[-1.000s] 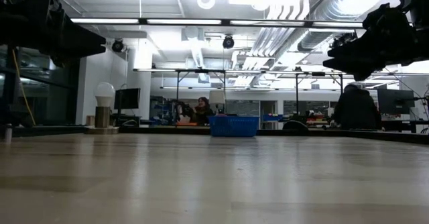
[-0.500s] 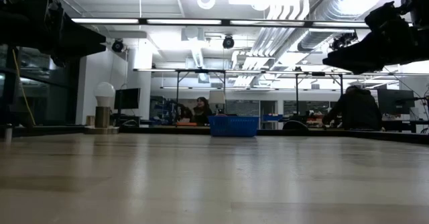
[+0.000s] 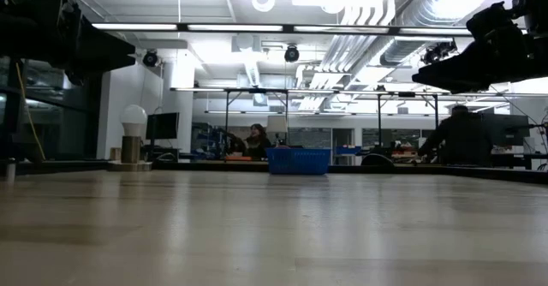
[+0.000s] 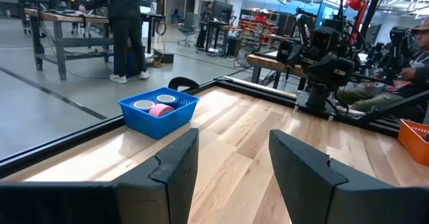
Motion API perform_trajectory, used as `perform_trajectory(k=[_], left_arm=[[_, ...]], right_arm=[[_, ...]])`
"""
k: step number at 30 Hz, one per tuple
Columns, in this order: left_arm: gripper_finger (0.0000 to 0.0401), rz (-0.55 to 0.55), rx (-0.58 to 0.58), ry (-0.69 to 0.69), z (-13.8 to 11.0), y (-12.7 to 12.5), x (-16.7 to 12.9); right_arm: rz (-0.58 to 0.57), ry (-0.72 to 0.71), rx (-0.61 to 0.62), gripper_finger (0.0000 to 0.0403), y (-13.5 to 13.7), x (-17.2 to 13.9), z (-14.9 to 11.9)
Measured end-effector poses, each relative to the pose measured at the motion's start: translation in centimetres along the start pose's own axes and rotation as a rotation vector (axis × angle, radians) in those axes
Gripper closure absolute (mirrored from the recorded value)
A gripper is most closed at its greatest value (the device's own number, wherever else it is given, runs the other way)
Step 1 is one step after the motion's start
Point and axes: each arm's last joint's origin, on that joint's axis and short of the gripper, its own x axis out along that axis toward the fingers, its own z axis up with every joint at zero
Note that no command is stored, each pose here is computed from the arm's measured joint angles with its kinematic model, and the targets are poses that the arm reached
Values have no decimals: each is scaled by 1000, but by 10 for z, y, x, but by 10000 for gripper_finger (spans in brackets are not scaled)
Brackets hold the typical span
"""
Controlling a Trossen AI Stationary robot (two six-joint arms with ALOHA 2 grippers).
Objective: Pick and place Stapler, Stapler remover, tape
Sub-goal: Return to Home Position
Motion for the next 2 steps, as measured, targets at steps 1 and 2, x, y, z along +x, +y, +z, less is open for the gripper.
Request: perform_trajectory(k=[1,2], left_arm=[[222,0,0,0,0,0,0],[222,0,0,0,0,0,0]], right_arm=[[0,0,-1,166,0,0,0],[0,0,-2,166,0,0,0]])
